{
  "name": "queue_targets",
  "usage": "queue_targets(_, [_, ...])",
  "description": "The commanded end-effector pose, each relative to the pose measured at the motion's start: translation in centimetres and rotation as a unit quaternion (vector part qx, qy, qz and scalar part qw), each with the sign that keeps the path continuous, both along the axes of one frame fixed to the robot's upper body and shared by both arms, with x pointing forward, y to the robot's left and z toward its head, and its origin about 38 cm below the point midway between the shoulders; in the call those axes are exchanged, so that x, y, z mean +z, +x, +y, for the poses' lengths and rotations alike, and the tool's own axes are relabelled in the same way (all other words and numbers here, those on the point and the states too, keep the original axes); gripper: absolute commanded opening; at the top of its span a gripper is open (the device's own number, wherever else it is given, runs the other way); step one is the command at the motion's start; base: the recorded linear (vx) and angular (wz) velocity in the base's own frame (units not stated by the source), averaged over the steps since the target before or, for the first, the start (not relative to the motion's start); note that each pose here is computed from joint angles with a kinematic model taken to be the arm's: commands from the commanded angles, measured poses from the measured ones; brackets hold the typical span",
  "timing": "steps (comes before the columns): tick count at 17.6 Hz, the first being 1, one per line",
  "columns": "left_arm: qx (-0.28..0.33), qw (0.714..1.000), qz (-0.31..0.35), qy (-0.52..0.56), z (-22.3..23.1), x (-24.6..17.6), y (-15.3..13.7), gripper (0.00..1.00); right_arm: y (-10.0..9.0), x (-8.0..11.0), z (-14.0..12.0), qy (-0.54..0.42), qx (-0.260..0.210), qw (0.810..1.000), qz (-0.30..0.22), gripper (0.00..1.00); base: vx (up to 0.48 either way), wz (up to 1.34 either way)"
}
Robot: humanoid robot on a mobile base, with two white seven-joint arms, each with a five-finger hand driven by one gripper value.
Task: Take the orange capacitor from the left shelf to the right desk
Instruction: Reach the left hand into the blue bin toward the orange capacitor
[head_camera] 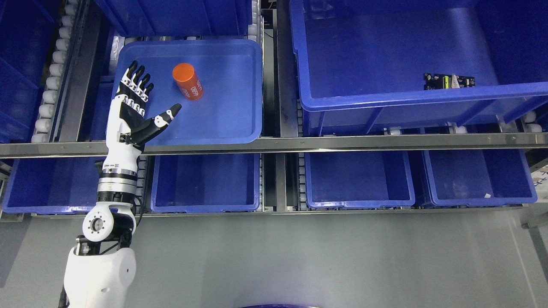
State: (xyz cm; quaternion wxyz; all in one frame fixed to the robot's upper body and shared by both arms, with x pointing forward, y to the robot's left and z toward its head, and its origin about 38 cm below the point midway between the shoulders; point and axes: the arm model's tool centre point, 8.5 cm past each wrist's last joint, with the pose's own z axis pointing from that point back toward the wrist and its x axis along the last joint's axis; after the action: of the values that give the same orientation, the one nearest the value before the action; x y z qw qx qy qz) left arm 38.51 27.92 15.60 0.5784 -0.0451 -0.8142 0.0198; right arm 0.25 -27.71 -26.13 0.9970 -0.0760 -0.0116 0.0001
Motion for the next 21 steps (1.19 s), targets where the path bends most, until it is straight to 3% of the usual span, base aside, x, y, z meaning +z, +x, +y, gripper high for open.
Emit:
queue_targets(1, [0.002, 1.000, 0.001, 0.010, 0.6, 0.2, -0.1, 1.00, -0.9, 0.1, -1.1, -0.009, -0.002, 1.000, 0.003, 1.00, 0.000, 0.00])
queue_targets(5, [0.002, 1.000, 0.007, 0.018, 1.0, 0.2, 0.3, 0.99, -0.8, 0.1, -1.1, -0.009, -0.002, 1.000, 0.002, 1.00, 0.000, 0.00])
queue_targets(9, [-0.015, 0.999, 0.026, 0.037, 1.5, 0.5, 3.9, 0.99, -0.8, 0.1, -1.1, -0.009, -0.002, 1.000, 0.002, 1.00, 0.000, 0.00])
queue_targets(13, [-0.074, 0.990, 0.044, 0.113, 0.5, 0.3, 6.3, 0.99, -0.9, 0.1, -1.1, -0.009, -0.002, 1.000, 0.003, 1.00, 0.000, 0.00])
queue_targets(21, [-0.064, 0.985, 0.087, 0.133, 1.2, -1.8, 8.1, 1.00, -0.8, 0.1, -1.1, -0.009, -0.002, 1.000, 0.002, 1.00, 0.000, 0.00])
